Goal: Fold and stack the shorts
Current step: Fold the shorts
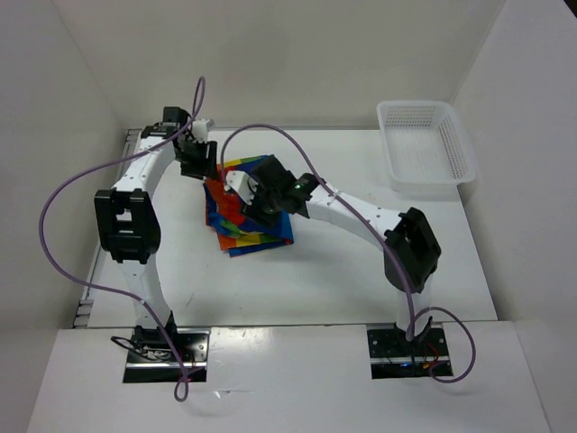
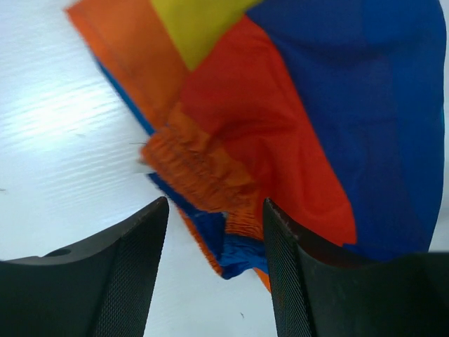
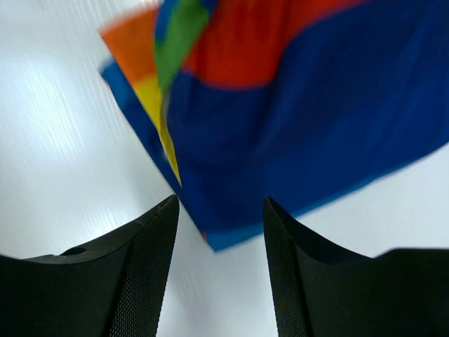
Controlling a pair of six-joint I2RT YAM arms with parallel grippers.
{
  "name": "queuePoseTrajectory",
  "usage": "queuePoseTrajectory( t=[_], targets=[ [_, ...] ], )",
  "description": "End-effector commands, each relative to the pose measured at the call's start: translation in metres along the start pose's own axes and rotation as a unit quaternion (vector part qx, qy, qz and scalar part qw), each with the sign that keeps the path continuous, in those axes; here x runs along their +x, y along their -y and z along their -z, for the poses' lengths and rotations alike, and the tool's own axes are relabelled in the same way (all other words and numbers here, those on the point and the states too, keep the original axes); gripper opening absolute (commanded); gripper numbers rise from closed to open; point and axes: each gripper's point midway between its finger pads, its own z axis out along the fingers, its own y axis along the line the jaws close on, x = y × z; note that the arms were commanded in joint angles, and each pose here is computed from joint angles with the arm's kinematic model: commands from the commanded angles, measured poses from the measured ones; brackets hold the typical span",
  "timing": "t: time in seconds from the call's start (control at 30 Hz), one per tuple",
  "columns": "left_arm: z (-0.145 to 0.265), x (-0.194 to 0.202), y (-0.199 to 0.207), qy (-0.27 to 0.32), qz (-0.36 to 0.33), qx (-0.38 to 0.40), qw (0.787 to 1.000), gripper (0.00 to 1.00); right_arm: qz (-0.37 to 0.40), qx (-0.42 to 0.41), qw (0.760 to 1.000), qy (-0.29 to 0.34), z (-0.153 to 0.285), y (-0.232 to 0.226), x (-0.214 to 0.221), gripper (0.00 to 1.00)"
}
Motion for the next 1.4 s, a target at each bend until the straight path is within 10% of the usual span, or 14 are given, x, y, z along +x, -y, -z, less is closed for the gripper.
queuePoseTrajectory(
  t=[0.0, 0.23, 0.63, 0.97, 1.13, 1.37],
  targets=[
    [-0.014, 0.013, 0.009, -0.022, -0.007, 0.008, 1.000, 0.64, 0.018, 0.048, 0.999, -0.007, 0.017, 0.018, 0.020, 0.57],
    [-0.056, 0.018, 0.004, -0.043, -0.037, -0.050, 0.997, 0.56, -0.006, 0.047, 0.998, -0.039, -0.012, 0.011, 0.075, 0.48],
    [-0.068, 0.014, -0.035, -0.045, -0.036, -0.139, 0.989, 0.44, -0.034, -0.001, 0.997, -0.073, -0.058, 0.003, 0.116, 0.02],
    [-0.018, -0.018, -0.002, 0.016, -0.038, -0.067, 0.997, 0.60, -0.033, -0.005, 0.998, -0.059, -0.049, 0.006, 0.099, 0.03],
    [0.036, -0.010, 0.031, 0.047, -0.047, -0.023, 0.998, 0.67, -0.060, -0.007, 0.998, 0.029, -0.012, 0.022, 0.021, 0.18],
    [-0.007, 0.067, 0.021, -0.066, -0.020, -0.021, 0.997, 0.67, -0.181, 0.024, 0.977, 0.109, 0.001, 0.110, -0.014, 0.49]
  ],
)
